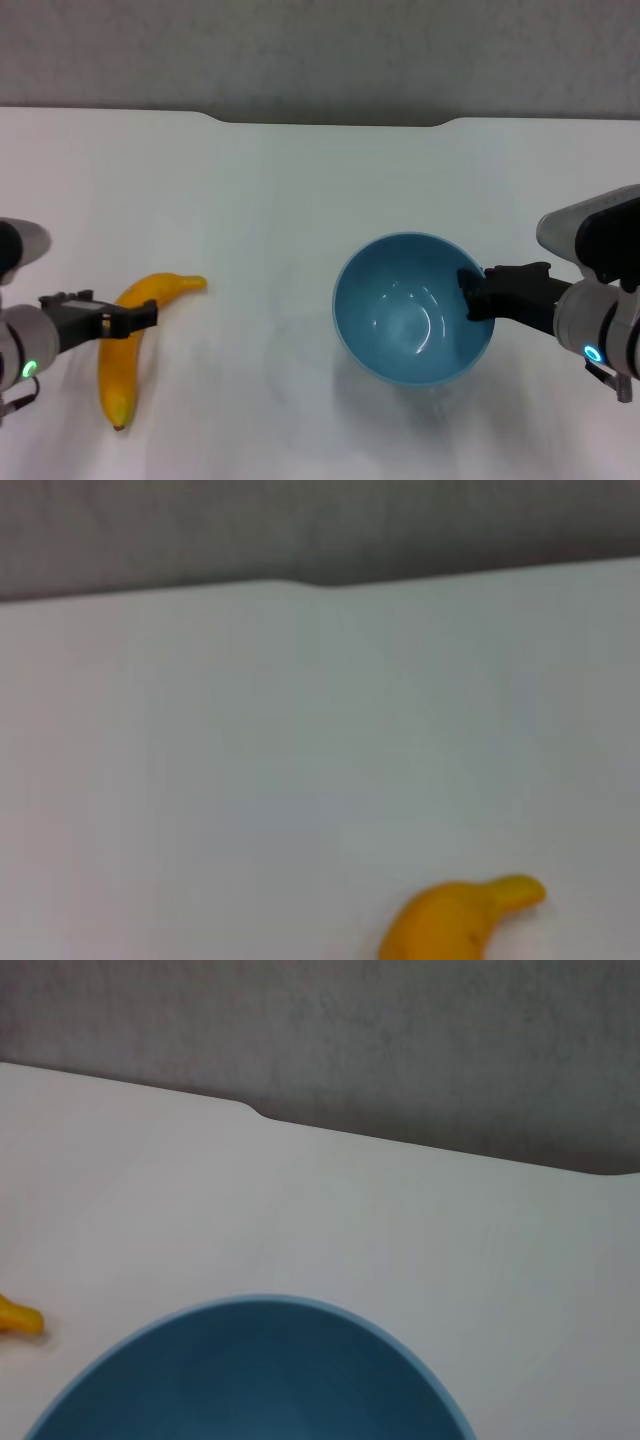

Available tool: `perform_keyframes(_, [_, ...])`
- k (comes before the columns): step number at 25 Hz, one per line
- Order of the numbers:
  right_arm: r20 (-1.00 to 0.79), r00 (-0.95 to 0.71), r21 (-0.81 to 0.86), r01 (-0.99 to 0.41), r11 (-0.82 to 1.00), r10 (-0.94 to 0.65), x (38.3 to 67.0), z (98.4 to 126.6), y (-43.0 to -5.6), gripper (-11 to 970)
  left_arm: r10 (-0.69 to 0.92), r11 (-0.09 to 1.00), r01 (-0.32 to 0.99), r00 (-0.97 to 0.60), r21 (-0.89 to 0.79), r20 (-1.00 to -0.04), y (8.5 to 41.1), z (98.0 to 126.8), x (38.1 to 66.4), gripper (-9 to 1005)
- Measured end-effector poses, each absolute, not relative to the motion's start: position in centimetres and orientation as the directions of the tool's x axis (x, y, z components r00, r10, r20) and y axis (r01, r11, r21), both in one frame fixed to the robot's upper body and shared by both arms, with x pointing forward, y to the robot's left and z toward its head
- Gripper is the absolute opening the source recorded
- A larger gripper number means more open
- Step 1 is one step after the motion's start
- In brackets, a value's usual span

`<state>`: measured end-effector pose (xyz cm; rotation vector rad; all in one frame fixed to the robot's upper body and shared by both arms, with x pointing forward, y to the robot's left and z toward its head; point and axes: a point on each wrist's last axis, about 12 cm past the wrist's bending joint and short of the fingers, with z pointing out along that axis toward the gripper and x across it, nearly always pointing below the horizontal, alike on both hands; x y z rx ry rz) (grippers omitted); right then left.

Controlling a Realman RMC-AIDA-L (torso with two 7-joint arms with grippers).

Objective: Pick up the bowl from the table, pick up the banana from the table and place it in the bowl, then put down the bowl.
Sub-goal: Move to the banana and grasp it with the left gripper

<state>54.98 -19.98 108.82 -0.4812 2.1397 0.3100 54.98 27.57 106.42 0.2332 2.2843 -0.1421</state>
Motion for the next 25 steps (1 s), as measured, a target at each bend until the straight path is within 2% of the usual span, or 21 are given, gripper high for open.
perform_keyframes(8, [-0.822, -0.524, 0.042, -0.449, 0.893, -0.224, 55.0, 108.8, -20.0, 40, 0.129, 0.975, 0.218, -0.694, -0.036, -0.708, 26.7, 104.5, 55.7, 909])
perform_keyframes(15, [-0.822, -0.523, 0.041, -0.450, 0.892, -0.226, 54.9, 108.8, -19.9, 41, 0.129, 0.978, 0.208, -0.652, -0.012, -0.747, 26.8, 104.1, 55.8, 895])
perform_keyframes(25, [-0.823, -0.520, 0.040, -0.454, 0.890, -0.228, 54.9, 108.8, -19.8, 43, 0.148, 0.976, 0.217, -0.678, -0.004, -0.721, 26.6, 103.0, 55.6, 877])
